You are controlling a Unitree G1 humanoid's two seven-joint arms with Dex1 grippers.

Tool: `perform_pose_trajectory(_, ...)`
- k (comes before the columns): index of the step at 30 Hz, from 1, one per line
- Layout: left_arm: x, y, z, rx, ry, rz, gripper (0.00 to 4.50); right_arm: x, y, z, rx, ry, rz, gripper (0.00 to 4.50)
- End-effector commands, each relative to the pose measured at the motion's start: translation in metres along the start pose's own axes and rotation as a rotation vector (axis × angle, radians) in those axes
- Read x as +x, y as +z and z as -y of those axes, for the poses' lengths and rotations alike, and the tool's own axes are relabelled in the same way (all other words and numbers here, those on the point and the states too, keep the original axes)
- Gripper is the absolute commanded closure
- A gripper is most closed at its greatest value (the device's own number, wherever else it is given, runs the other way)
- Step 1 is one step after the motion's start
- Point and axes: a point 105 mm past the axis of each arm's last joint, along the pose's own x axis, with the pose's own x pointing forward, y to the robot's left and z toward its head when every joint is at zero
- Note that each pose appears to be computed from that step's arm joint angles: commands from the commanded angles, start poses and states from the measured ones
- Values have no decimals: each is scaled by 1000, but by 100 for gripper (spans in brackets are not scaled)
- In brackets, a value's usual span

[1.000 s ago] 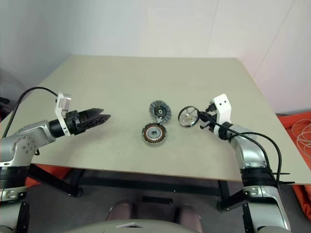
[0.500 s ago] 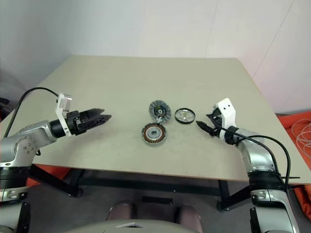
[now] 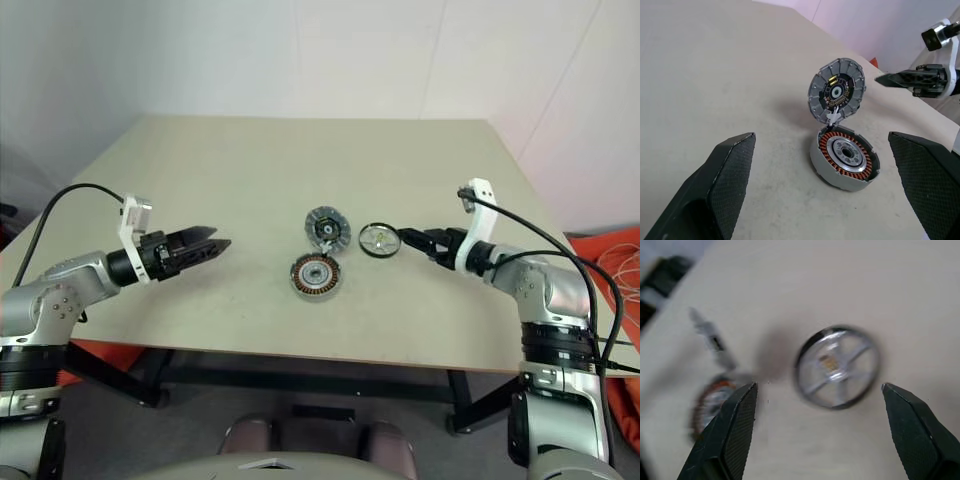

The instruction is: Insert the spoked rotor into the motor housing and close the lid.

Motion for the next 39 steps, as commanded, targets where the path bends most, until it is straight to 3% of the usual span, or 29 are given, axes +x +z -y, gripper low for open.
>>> perform_pose_trajectory(1, -1, 8, 3, 39, -9, 24, 0, 2, 2, -4, 224, 13, -19, 4)
perform_pose_trajectory(11, -1, 8, 4, 39, -6, 30, 0, 24, -15, 22, 503, -137, 0, 4)
perform_pose_trajectory(33, 1, 5, 4, 26, -4, 32, 0, 57, -7, 21, 619, -143, 107, 4)
perform_pose_trajectory(39, 2, 4, 4, 25, -5, 36, 0, 65, -5, 18, 625, -148, 120, 199)
